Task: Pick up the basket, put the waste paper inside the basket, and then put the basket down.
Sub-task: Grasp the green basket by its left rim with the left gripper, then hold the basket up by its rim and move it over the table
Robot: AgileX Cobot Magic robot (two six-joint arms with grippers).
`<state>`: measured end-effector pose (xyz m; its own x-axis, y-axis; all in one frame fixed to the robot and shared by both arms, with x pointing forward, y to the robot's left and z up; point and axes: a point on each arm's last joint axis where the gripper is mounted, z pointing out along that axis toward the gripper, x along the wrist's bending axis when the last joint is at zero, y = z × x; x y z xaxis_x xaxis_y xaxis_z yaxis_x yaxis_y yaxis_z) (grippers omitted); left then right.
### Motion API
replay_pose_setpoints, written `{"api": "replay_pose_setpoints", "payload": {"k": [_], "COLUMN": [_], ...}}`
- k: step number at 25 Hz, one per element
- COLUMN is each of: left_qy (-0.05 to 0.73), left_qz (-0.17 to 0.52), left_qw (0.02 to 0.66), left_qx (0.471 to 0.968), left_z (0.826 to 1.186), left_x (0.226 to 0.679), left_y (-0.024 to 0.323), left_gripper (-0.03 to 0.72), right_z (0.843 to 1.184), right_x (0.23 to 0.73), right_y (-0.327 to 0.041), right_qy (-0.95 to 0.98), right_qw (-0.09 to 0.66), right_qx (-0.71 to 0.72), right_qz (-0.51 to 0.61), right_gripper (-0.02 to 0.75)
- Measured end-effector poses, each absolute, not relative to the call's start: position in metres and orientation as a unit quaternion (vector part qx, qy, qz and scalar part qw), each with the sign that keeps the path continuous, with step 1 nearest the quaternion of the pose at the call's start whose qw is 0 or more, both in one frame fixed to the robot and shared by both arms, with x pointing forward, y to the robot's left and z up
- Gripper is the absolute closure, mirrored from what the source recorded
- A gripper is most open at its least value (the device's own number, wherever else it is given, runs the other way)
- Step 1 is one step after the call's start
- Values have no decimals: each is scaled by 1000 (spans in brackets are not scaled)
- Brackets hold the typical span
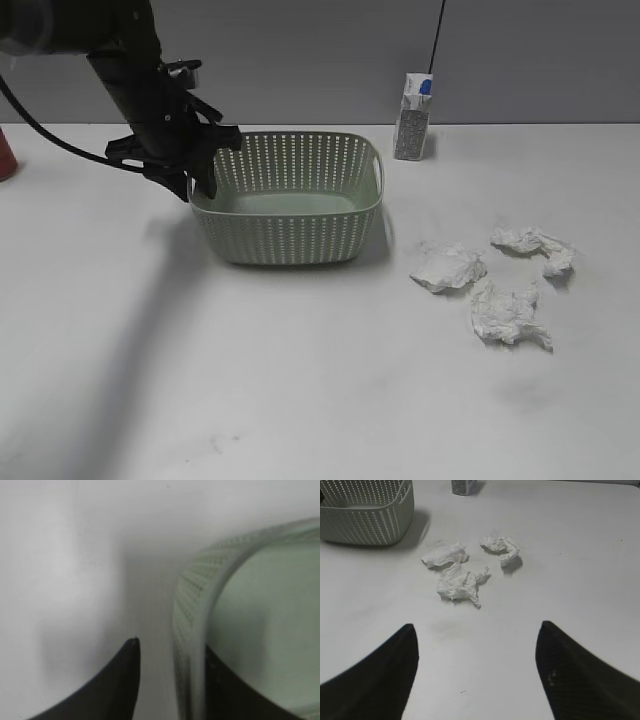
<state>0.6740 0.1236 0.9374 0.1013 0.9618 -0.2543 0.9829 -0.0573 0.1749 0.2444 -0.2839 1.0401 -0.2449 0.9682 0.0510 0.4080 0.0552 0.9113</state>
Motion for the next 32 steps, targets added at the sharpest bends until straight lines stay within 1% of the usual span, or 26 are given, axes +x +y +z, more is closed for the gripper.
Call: {"api": "replay_pose_setpoints", "payload": {"k": [2,4,6,8,9,11,14,17,20,22,24,27,29,32], "left_qy": [670,671,671,670,669,665,661,657,647,635,623,612,612,622], "left_qz": [-38,-40,-43,-46,-45,-42,-41,-36,-27,-22,-15,-15,-20,-29], "left_qw": [148,149,147,142,138,125,116,117,118,125,140,146,135,111], "left_qx": [726,726,726,727,729,735,740,744,753,762,769,777,779,775], "left_z": [933,933,933,934,935,939,953,970,980,982,987,989,984,969], "left_x": [674,674,673,672,671,668,663,652,630,610,593,574,567,558], "left_y": [123,123,122,122,123,125,128,131,129,122,115,110,112,117], "left_gripper": [430,463,519,610,643,678,685,685,685,685,685,685,685,685], "right_z": [1040,1040,1040,1040,1041,1044,1051,1058,1065,1068,1068,1063,1058,1043], "right_x": [244,244,244,244,244,246,255,271,295,313,338,380,411,461], "right_y": [-284,-284,-284,-284,-284,-284,-283,-282,-280,-278,-276,-273,-270,-266], "right_qy": [654,654,654,654,653,651,651,658,672,680,685,690,690,694], "right_qw": [317,317,317,317,318,319,316,298,264,239,214,185,175,154], "right_qx": [526,526,526,526,525,525,530,546,569,586,605,629,638,652], "right_qz": [442,442,442,442,443,444,442,425,393,370,344,308,293,263], "right_gripper": [157,157,157,157,157,157,157,157,157,157,157,157,157,157]}}
